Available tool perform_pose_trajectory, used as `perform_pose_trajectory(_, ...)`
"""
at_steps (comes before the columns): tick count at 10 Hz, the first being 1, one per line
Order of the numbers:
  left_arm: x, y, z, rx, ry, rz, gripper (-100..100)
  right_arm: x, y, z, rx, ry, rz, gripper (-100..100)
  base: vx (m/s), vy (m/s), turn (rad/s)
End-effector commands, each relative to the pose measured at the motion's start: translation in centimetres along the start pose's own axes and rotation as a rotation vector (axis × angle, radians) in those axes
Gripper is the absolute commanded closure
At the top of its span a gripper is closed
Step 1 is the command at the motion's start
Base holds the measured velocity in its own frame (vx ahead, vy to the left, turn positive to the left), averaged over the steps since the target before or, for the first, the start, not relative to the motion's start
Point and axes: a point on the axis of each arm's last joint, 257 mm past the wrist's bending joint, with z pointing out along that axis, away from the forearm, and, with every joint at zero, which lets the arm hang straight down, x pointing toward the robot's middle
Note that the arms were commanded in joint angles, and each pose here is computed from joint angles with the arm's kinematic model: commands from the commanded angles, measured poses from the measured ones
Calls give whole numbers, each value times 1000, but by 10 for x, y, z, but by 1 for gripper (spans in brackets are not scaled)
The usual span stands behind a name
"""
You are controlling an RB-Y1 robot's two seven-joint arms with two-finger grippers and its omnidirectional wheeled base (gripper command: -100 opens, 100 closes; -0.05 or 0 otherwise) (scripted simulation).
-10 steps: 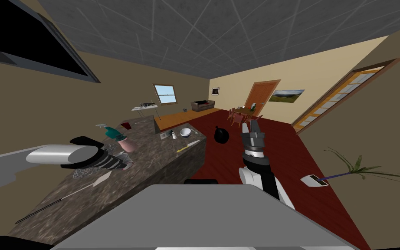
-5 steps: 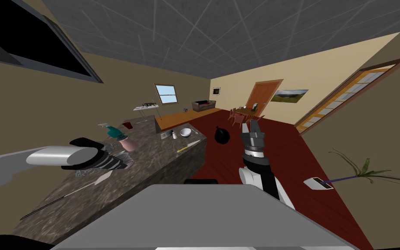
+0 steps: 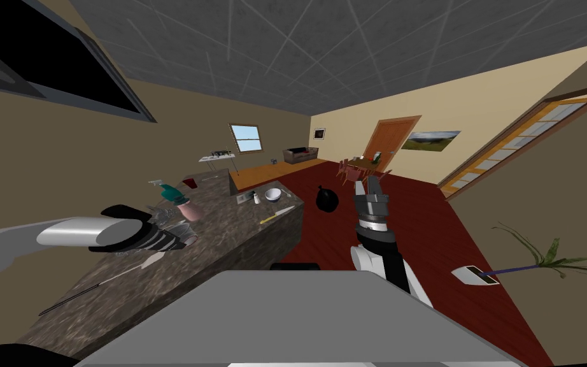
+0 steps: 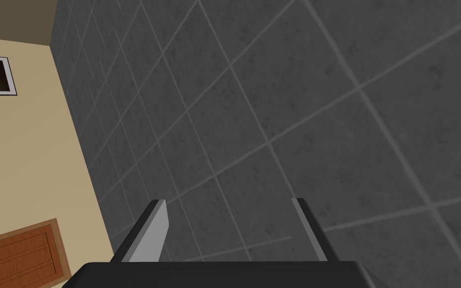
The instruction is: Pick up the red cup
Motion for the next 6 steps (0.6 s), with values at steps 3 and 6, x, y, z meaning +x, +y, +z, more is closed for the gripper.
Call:
perform_pose_trajectory(3,-5,0,4,2,3,3,-100,0,0,0,0,0,0,0,7,-8,23)
perform_pose_trajectory(6,-5,0,4,3,4,3,-100,0,0,0,0,0,0,0,5,-5,16)
